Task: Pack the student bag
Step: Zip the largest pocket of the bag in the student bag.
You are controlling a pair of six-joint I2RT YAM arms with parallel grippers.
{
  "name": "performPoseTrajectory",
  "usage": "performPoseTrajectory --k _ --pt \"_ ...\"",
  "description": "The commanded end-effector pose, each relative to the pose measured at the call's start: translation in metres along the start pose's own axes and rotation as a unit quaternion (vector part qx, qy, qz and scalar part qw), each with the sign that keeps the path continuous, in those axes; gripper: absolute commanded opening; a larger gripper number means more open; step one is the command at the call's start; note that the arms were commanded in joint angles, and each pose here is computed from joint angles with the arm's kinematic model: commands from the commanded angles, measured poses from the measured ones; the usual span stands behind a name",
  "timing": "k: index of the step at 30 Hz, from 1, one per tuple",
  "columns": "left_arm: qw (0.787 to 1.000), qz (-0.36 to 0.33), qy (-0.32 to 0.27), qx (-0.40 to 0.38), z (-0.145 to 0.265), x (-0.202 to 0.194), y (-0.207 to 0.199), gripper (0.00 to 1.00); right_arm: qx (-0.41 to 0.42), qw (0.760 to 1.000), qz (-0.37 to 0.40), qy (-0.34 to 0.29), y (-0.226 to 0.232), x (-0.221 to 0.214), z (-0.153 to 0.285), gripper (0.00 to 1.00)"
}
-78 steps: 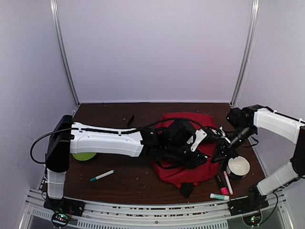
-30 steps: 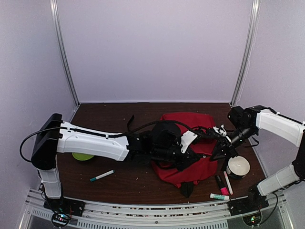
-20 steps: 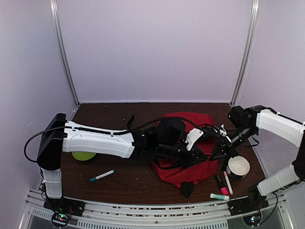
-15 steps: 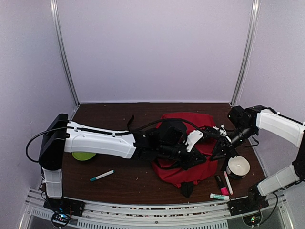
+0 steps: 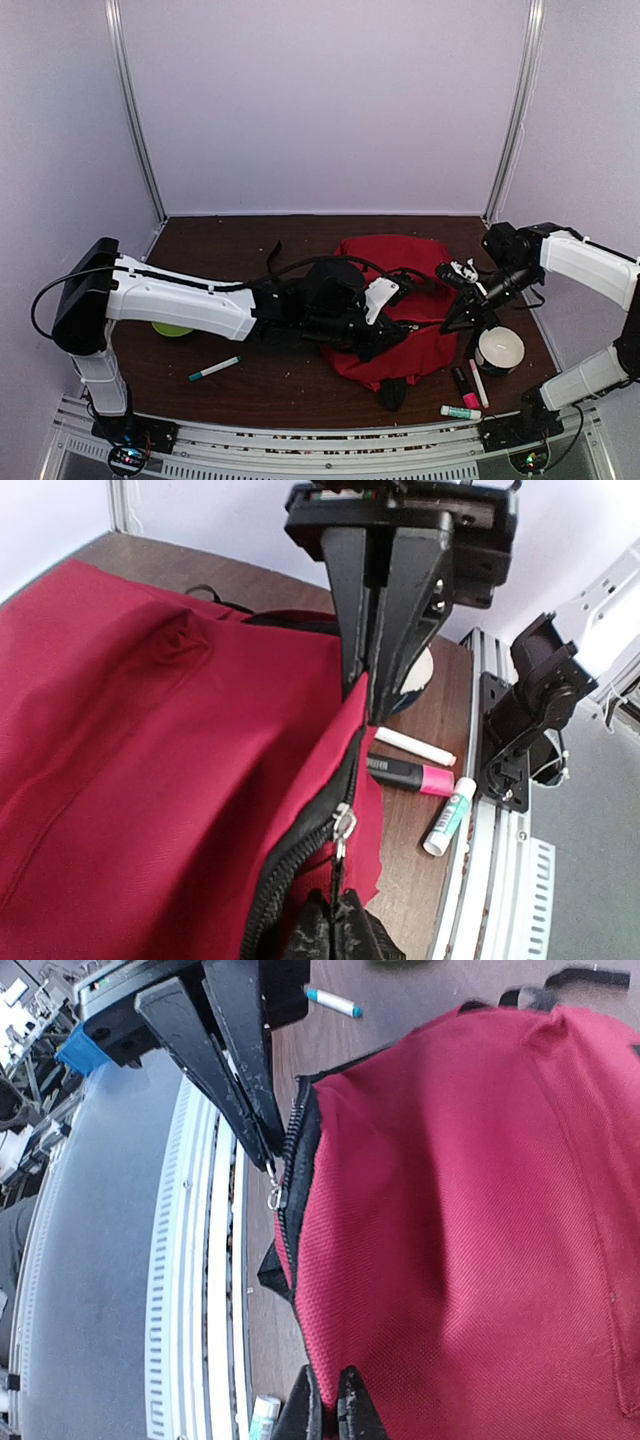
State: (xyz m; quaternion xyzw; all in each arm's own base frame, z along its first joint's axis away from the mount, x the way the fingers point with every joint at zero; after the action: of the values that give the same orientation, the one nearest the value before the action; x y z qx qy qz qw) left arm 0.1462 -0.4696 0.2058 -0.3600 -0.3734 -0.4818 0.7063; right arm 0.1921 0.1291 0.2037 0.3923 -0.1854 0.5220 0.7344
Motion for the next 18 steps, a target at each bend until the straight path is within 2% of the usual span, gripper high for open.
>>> performPoseTrajectory --k 1,5,11,18 --pt "0.998 0.018 0.008 0.059 0.029 -0.010 0.016 0.00 -0.080 0.996 -0.019 0.014 -0.011 -0.019 0.019 0.00" --pt "0.996 0.039 0.027 0.077 0.047 -0.028 0.024 0.00 -0.120 0.992 -0.023 0.038 -0.012 -0.035 0.026 0.00" --pt "0.995 0.034 0.048 0.082 0.067 -0.030 0.024 0.00 -0.165 0.983 -0.006 0.083 -0.003 -0.053 0.037 0.00" --pt "0.990 0.031 0.069 0.118 0.084 -0.050 0.036 0.00 -0.225 0.965 -0.007 0.134 -0.008 -0.075 0.050 0.00"
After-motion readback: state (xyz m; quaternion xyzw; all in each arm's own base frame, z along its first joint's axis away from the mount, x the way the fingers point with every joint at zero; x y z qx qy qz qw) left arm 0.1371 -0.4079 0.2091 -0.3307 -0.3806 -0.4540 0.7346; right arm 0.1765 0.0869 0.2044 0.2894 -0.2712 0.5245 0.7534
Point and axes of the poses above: each gripper's point midway between its finger pads, its own z axis back along the fingers, its own y axis along the line the jaws close on, x = y × z, the point moved 7 cm from there along z, back along the fingers, and after that the axes turned 5 degrees about -z, right-handed, at the moved point
